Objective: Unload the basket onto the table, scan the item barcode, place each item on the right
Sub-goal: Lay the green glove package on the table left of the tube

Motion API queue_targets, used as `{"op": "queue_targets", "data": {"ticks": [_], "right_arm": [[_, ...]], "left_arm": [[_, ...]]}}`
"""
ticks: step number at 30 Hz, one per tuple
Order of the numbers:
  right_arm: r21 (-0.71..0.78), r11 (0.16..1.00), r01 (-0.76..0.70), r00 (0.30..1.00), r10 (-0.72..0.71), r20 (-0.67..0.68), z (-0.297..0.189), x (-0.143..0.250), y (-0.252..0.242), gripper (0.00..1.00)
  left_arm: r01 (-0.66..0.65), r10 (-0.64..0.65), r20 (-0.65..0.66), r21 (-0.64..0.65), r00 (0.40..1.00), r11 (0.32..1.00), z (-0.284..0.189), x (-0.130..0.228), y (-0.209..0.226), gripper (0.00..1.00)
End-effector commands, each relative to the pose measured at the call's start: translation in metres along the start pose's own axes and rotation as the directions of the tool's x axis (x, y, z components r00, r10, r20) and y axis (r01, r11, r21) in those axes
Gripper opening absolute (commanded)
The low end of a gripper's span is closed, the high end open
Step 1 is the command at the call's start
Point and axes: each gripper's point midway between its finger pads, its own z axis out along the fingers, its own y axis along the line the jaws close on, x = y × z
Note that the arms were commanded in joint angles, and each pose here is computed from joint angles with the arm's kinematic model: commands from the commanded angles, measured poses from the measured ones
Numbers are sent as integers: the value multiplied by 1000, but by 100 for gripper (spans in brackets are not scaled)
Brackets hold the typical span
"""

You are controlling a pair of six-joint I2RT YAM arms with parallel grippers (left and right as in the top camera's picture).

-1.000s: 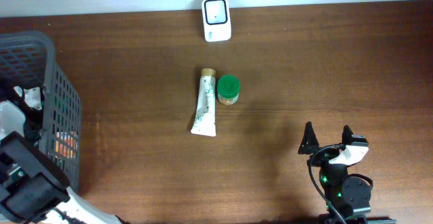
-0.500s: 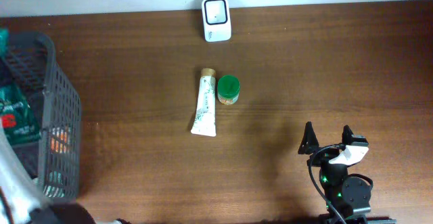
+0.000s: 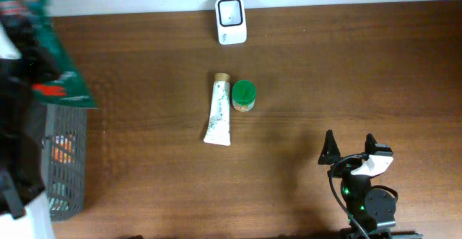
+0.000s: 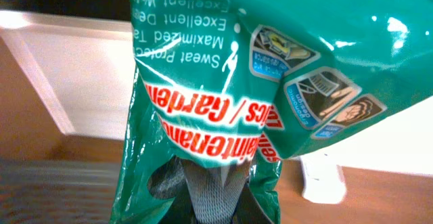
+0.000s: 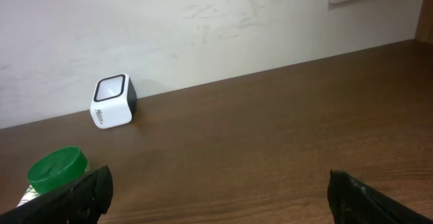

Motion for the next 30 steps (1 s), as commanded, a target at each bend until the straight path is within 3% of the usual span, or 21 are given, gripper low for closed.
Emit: {"op": "queue_targets", "data": {"ticks": [1, 4, 10, 17, 23, 24, 30], "right_arm": [[-6, 1000, 7, 1000, -8, -7, 0, 3, 1, 98], [-6, 1000, 7, 1000, -8, -7, 0, 3, 1, 98], [-6, 1000, 7, 1000, -8, -7, 0, 3, 1, 98], [-6, 1000, 7, 1000, -8, -7, 0, 3, 1, 98], [-6, 1000, 7, 1000, -8, -7, 0, 3, 1, 98], [-6, 1000, 7, 1000, -8, -7, 0, 3, 1, 98], [-6, 1000, 7, 1000, -8, -7, 0, 3, 1, 98]], "left_arm": [[26, -10, -98, 157, 995, 987, 13, 23, -49, 0], [117, -66, -298, 158, 952, 981, 41, 73, -72, 0], [203, -112, -662, 63, 741, 977, 108, 202, -106, 0], [170, -146, -808, -58, 570, 984, 163, 306, -122, 0], [140, -114, -866, -51, 487, 989, 194, 380, -144, 2], [135, -109, -873, -50, 476, 990, 196, 389, -146, 8], [119, -106, -889, -58, 446, 991, 201, 410, -145, 63]]}}
